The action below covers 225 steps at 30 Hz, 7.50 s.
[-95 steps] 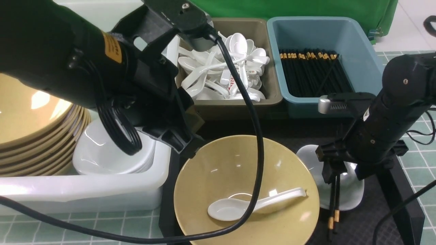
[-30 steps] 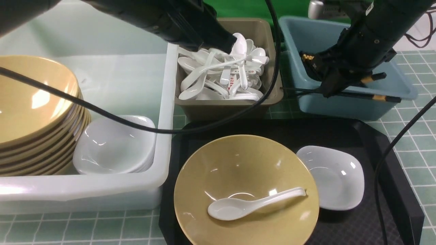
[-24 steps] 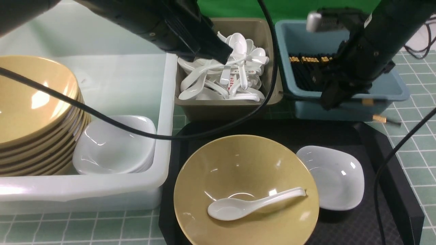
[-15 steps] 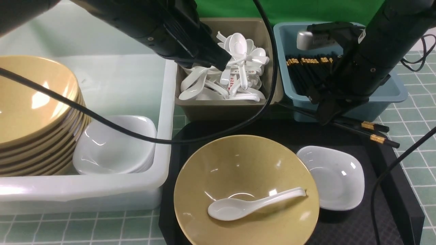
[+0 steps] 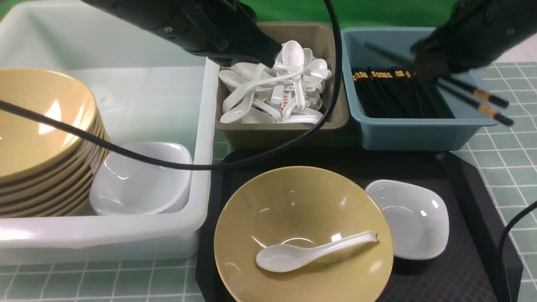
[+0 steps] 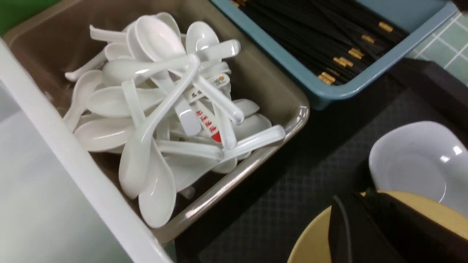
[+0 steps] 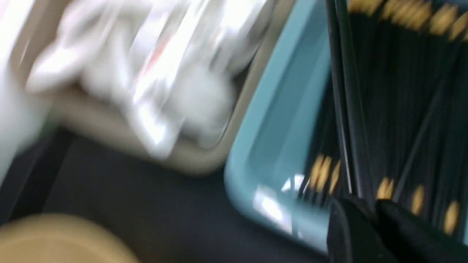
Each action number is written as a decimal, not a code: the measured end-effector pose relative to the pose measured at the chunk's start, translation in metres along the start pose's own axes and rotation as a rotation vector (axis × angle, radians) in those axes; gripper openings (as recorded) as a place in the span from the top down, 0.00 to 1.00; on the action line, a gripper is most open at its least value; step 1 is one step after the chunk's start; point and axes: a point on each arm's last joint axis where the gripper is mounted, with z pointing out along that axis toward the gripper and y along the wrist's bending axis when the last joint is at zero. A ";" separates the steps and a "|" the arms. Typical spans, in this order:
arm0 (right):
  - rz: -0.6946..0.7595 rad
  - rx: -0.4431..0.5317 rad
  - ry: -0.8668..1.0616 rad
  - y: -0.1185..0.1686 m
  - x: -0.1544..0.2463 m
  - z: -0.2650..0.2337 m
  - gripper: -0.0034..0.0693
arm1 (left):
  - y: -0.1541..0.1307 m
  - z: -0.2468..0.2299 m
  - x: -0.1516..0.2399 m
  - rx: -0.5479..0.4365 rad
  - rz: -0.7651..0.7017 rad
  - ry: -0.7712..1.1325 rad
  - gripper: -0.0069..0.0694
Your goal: On blue table put chopsticks spoon bowls plates into blue grey white boxes.
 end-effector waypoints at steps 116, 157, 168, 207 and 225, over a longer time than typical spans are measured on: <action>-0.380 -0.055 -0.157 0.100 -0.055 0.057 0.04 | 0.040 -0.006 0.074 0.058 -0.181 0.202 0.75; -0.609 -0.191 0.133 0.106 0.040 -0.103 0.90 | -0.014 0.146 0.059 0.158 -0.003 0.638 0.90; -0.759 -0.327 -0.034 0.162 0.038 -0.140 0.90 | 0.042 -0.011 0.012 0.058 -0.234 0.241 0.90; -0.921 -0.339 -0.062 0.193 0.041 -0.125 0.89 | 0.233 -0.163 0.159 -0.657 -0.917 0.130 0.04; -0.514 -0.017 0.116 0.087 0.077 -0.136 0.89 | -0.017 0.063 0.030 0.104 -0.192 0.312 0.21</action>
